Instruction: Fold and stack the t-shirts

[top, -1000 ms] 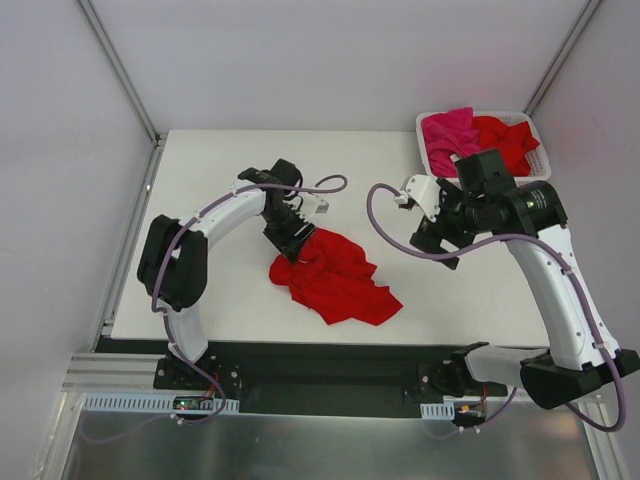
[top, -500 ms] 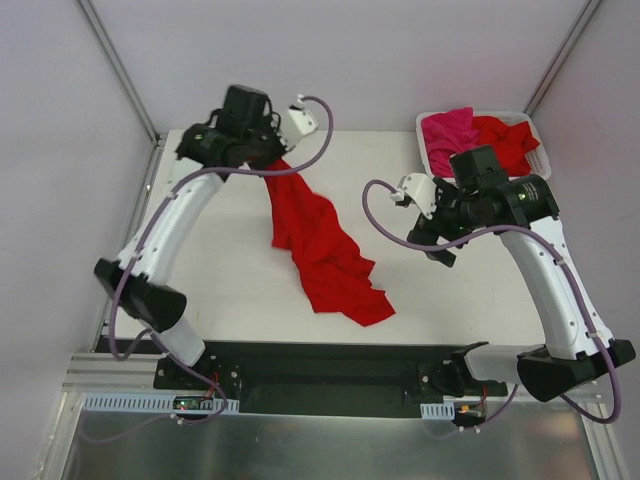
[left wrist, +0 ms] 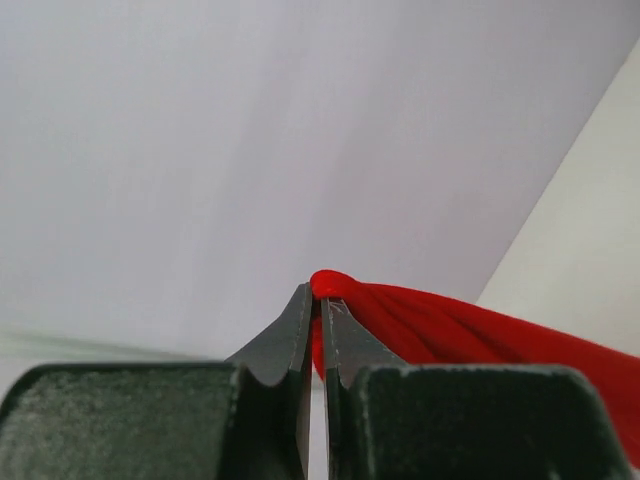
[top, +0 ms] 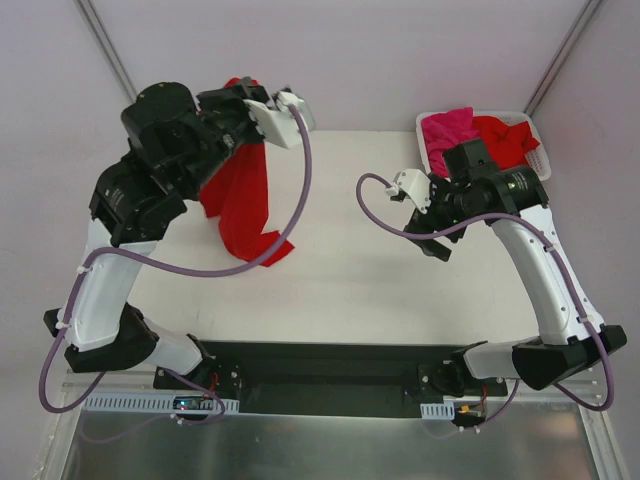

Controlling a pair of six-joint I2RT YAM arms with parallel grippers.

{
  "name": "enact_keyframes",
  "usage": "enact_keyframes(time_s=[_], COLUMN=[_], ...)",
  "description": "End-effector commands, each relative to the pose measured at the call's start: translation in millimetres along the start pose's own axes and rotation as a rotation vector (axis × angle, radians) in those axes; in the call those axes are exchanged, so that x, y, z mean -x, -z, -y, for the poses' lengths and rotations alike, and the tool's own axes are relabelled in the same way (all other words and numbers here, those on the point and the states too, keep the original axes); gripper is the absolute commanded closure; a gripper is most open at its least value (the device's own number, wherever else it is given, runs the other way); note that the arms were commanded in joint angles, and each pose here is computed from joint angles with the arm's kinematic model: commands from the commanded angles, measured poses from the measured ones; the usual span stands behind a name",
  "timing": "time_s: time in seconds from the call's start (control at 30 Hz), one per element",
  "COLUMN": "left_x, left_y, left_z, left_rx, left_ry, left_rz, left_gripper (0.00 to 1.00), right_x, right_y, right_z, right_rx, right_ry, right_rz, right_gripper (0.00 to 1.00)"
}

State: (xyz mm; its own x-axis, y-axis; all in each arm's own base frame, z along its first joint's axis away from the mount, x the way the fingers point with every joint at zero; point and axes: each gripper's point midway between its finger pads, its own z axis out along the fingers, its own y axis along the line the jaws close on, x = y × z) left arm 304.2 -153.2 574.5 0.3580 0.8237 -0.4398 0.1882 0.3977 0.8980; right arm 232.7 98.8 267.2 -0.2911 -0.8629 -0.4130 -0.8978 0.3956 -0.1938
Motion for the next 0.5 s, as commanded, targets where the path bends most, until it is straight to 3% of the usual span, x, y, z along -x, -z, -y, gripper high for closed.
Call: enact_keyframes(time_s=[0.0,0.1,0.17,0.2,0.23,0.27,0.33,0.47], left_x=[56.2,89.9,101.8,103.8,106.4,103.2,77.9,1.8], left_y=[-19.4,-40.1,-55.2,-59.7,-63.9,-66.4,-71.1,-67.6], left_z=[19.6,66.0,92.3,99.5,106.3,108.1,99.9,34.6], left_rx=[-0.009,-0.121,-0.184,-0.198,-0.211,-0.209,-0.166,-0.023], left_ry=[-0.084,-0.064,-0.004,0.010,0.023,-0.002,-0.067,-0.088], left_rz=[0.134,0.241,0.262,0.259,0.256,0.242,0.152,0.005], left_gripper=[1.00,1.00,0.85,0.66,0.26,0.01,0.01,0.01], right_x=[-30.0,-30.4,-33.8,-36.0,-38.3,-41.9,-45.1,-38.5], right_y=[17.6,15.3,13.8,11.9,10.4,9.5,7.5,7.2], right_z=[-35.3,-34.5,-32.1,-30.4,-28.2,-22.5,-21.1,-23.3], right_rx=[0.145,0.151,0.144,0.138,0.128,0.100,0.097,0.112], right_ry=[-0.032,-0.032,-0.024,-0.026,-0.028,-0.026,-0.024,-0.031], right_rz=[-0.127,-0.137,-0.157,-0.171,-0.185,-0.209,-0.229,-0.197], right_gripper=[0.04,0.04,0.04,0.04,0.04,0.04,0.04,0.04])
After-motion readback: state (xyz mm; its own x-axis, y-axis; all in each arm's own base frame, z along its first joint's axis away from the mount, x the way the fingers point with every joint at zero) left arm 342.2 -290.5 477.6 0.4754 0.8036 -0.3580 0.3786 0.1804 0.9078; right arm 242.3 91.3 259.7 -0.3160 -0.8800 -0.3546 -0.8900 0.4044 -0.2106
